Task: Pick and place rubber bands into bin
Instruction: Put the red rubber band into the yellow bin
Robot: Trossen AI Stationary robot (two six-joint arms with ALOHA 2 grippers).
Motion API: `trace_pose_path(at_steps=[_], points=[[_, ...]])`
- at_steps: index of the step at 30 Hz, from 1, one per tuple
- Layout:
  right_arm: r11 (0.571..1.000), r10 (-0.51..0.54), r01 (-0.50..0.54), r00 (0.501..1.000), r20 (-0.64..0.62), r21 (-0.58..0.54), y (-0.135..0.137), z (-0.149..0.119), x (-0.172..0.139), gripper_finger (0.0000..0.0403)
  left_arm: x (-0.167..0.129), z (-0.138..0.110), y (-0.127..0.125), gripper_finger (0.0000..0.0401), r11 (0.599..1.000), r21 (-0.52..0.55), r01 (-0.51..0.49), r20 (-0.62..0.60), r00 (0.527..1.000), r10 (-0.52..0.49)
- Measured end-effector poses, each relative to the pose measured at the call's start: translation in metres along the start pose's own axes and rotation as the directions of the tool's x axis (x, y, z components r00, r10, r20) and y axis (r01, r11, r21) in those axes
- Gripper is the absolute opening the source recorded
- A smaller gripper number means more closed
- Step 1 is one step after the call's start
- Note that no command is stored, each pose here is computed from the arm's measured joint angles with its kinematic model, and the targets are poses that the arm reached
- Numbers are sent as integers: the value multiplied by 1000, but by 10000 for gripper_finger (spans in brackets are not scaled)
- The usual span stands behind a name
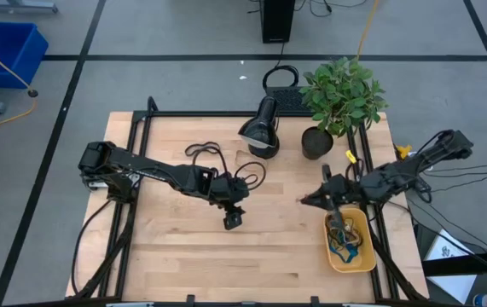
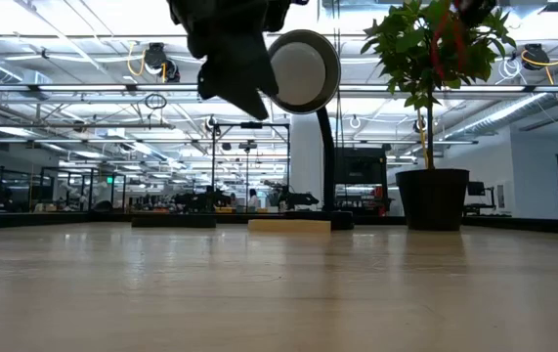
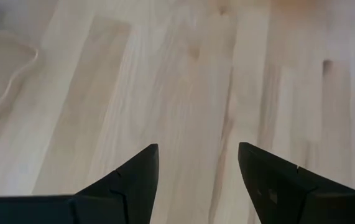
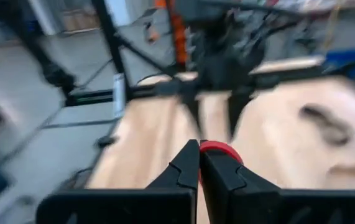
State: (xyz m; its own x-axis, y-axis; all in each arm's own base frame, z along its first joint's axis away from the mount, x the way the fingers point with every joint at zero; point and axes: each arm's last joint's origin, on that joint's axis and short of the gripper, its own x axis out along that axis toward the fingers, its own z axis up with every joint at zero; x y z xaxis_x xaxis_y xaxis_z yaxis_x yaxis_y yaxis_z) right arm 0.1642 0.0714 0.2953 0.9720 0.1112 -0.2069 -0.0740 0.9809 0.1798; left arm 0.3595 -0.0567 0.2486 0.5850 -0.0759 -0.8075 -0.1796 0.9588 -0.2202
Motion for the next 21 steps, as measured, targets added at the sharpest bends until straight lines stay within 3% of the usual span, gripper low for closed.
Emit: trace_pose_path(at_steps=[4,8,11,15,21], points=[[989,78,-63,991,-110,135,3,0,-19,0,0,-1,1,228,1000,-7,-14,-13,1000,14],[978,81,-19,953,-291,209,9,8,-39,0,0,-1,2,228,1000,19,-18,-11,1000,18],[962,114,11,891,-439,271,13,14,-53,0,0,1,6,228,1000,20,-24,-9,1000,24],[907,196,81,788,-584,414,19,15,-65,0,0,4,13,228,999,1,-36,-4,999,36],[841,303,153,661,-686,519,36,2,-67,0,0,8,24,228,998,-27,-54,3,999,54]])
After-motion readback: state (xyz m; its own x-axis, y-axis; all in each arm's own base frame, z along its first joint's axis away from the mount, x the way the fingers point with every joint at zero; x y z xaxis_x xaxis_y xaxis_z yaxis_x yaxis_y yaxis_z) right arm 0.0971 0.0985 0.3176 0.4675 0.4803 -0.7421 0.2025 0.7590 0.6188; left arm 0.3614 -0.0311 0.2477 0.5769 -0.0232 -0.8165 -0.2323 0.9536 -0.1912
